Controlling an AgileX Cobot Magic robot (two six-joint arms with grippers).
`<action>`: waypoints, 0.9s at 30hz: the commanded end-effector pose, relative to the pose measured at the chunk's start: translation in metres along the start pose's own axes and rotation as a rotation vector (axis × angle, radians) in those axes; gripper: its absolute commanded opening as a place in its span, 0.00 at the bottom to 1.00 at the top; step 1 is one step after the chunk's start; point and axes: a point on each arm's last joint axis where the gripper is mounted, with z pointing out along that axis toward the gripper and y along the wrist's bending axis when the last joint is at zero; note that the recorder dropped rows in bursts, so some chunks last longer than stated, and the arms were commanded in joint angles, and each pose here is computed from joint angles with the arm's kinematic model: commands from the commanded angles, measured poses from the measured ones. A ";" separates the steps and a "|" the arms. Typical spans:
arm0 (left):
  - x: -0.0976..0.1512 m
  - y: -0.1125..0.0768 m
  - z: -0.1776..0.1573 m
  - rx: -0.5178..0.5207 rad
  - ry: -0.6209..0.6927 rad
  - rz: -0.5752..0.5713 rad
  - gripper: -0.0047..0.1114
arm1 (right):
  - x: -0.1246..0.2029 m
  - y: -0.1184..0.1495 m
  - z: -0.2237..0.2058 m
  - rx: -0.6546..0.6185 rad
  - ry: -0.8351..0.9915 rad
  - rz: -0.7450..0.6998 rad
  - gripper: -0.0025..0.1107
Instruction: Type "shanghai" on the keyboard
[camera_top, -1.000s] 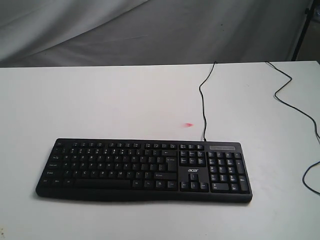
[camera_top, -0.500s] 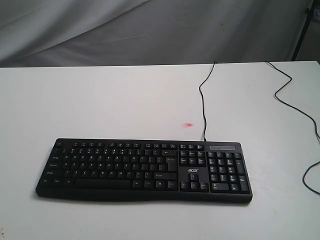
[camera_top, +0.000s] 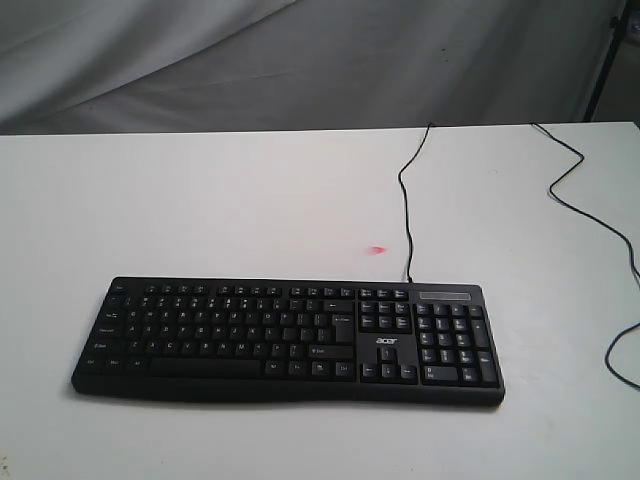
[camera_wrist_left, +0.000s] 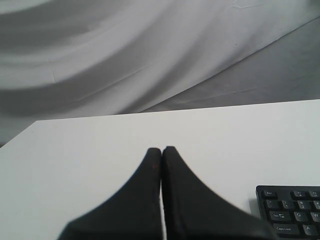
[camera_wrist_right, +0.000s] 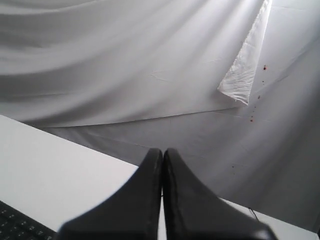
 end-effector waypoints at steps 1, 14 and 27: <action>0.001 0.000 0.001 0.004 0.003 -0.003 0.05 | 0.022 0.005 -0.010 0.011 -0.016 -0.001 0.02; 0.001 0.000 0.001 0.004 0.003 -0.003 0.05 | 0.069 0.010 -0.012 0.072 0.162 0.103 0.02; 0.001 0.000 0.001 0.004 0.003 -0.003 0.05 | 0.082 0.012 -0.015 0.068 0.305 0.140 0.02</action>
